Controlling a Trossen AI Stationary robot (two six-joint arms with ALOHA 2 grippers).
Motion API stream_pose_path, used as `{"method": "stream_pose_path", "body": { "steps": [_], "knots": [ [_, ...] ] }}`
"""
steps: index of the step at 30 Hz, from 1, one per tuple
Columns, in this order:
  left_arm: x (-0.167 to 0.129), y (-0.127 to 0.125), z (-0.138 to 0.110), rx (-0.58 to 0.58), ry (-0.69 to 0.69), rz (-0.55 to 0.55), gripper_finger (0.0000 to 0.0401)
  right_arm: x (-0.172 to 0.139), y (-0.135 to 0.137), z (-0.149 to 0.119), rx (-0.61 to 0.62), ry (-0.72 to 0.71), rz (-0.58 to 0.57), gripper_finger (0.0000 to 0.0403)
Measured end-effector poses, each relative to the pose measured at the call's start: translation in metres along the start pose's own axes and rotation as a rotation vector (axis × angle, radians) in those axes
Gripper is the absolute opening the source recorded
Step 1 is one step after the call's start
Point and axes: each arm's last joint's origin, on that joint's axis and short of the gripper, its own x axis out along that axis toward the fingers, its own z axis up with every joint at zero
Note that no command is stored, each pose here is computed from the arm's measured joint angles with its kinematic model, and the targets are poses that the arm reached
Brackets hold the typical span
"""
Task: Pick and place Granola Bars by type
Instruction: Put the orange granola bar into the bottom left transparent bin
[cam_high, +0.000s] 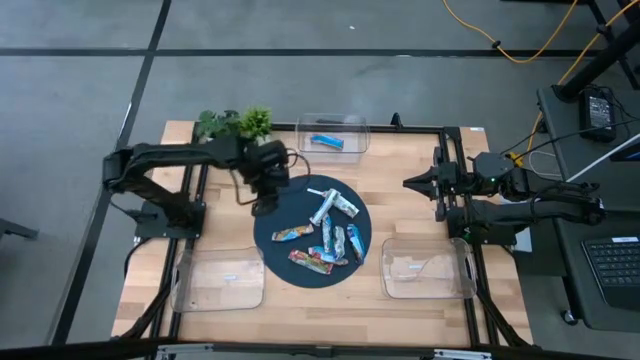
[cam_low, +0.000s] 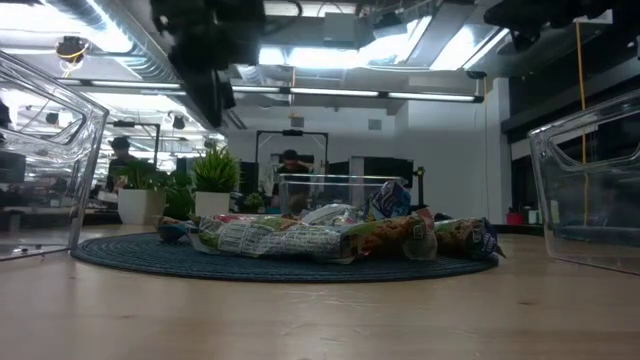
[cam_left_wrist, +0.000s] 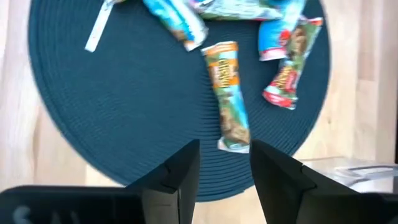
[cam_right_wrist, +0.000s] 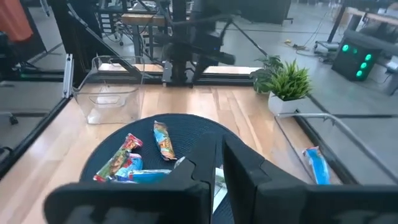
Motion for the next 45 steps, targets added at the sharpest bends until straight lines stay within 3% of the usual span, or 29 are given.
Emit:
{"method": "stream_pose_path", "body": {
  "steps": [8, 16, 23, 36, 45],
  "knots": [
    [-0.007, -0.04, -0.006, 0.153, -0.03, -0.03, 0.0132, 0.0, -0.002, 0.005, -0.024, -0.053, -0.056, 0.0032],
    [0.018, -0.066, -0.001, 0.241, 0.001, 0.028, 0.0132, 0.0, -0.002, 0.007, -0.022, -0.065, -0.057, 0.0032],
    [0.053, -0.059, 0.006, 0.226, 0.09, 0.147, 0.0144, 0.0, -0.002, 0.006, -0.02, -0.063, -0.057, 0.0032],
    [0.104, -0.05, 0.018, 0.247, 0.125, 0.139, 0.0225, 0.0, -0.002, 0.006, -0.018, -0.059, -0.056, 0.0032],
    [0.138, -0.043, 0.02, 0.242, 0.165, 0.14, 0.0233, 0.0, -0.002, 0.005, -0.004, -0.054, -0.055, 0.0032]
  ]
}}
